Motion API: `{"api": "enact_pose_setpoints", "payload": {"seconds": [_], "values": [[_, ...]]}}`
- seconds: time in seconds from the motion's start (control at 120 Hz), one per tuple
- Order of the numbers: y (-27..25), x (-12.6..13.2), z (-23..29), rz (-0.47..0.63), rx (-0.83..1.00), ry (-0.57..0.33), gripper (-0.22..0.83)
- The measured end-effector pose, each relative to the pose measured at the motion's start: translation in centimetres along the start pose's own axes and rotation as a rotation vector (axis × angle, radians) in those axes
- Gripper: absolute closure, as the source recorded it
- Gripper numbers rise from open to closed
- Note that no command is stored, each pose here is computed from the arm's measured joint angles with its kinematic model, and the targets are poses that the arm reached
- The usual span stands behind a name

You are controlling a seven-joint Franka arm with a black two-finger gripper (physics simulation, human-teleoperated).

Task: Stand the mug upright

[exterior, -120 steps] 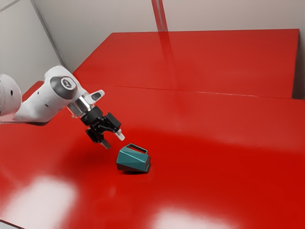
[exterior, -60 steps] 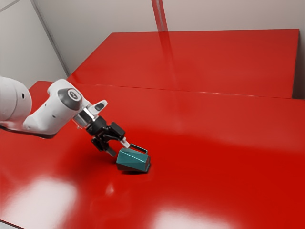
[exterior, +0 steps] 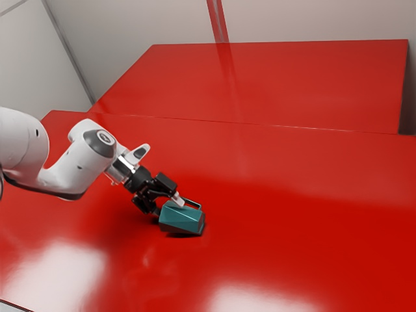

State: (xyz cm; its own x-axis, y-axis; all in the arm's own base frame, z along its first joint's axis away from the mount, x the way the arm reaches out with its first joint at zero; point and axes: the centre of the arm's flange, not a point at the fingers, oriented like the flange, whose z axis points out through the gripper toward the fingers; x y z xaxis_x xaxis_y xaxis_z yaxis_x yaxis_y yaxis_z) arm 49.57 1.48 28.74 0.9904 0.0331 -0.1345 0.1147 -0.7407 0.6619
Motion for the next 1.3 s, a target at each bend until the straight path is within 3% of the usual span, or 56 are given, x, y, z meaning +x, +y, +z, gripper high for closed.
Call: {"api": "enact_pose_setpoints", "payload": {"seconds": [0.267,1.017,1.3], "values": [[-0.2,-0.4,0.4,-0.015,-0.035,0.013,0.03],[0.4,-0.5,0.2,0.012,-0.064,0.023,0.61],[2.2,-0.1,-0.7,0.048,-0.08,0.04,0.73]]}}
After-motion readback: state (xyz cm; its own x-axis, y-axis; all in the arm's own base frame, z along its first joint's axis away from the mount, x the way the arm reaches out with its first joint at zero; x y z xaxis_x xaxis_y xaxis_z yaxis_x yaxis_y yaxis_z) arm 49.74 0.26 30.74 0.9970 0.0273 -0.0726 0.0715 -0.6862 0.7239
